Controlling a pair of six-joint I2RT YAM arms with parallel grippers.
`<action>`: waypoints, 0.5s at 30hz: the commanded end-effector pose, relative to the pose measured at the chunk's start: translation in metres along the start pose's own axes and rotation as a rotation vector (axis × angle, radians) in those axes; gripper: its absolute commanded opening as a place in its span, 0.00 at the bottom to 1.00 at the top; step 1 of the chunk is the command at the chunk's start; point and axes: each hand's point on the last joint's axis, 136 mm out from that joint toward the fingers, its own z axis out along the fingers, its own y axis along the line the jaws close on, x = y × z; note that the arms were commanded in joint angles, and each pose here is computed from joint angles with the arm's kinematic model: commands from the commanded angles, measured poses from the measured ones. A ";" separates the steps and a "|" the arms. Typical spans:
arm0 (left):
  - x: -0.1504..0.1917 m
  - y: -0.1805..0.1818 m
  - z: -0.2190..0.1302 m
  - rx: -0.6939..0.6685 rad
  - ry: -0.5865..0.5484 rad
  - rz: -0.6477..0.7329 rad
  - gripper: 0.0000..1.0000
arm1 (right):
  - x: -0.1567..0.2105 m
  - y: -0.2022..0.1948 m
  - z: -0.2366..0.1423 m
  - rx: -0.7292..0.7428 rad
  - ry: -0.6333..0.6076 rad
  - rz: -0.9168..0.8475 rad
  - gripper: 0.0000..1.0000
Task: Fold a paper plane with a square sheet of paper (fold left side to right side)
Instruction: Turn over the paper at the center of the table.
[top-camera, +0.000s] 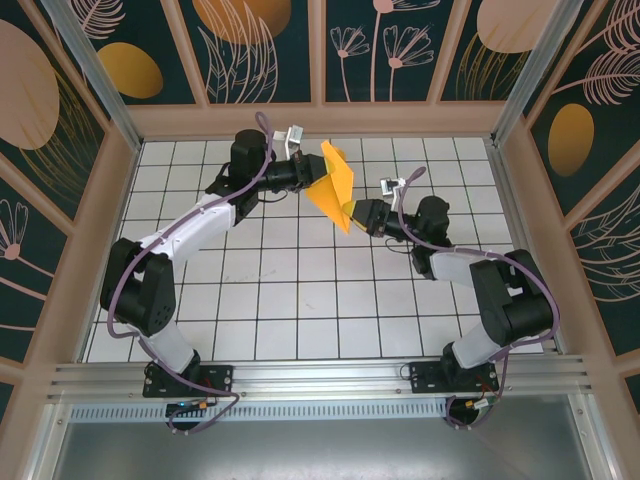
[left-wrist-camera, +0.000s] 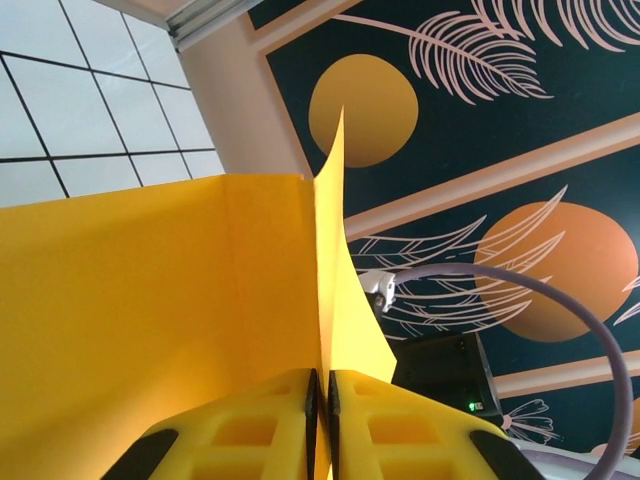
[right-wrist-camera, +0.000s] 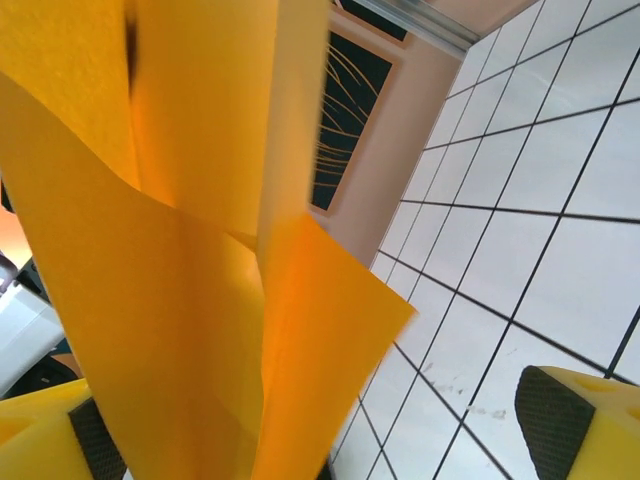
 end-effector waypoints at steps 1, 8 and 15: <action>-0.004 -0.025 -0.005 0.055 -0.012 0.040 0.16 | 0.003 0.026 0.001 -0.080 0.001 -0.061 0.99; -0.001 -0.023 -0.005 0.055 -0.006 0.037 0.16 | 0.007 0.040 0.016 -0.137 0.023 -0.034 0.95; 0.005 -0.017 -0.006 0.045 0.002 0.034 0.16 | -0.002 0.048 0.018 -0.129 0.006 -0.045 0.70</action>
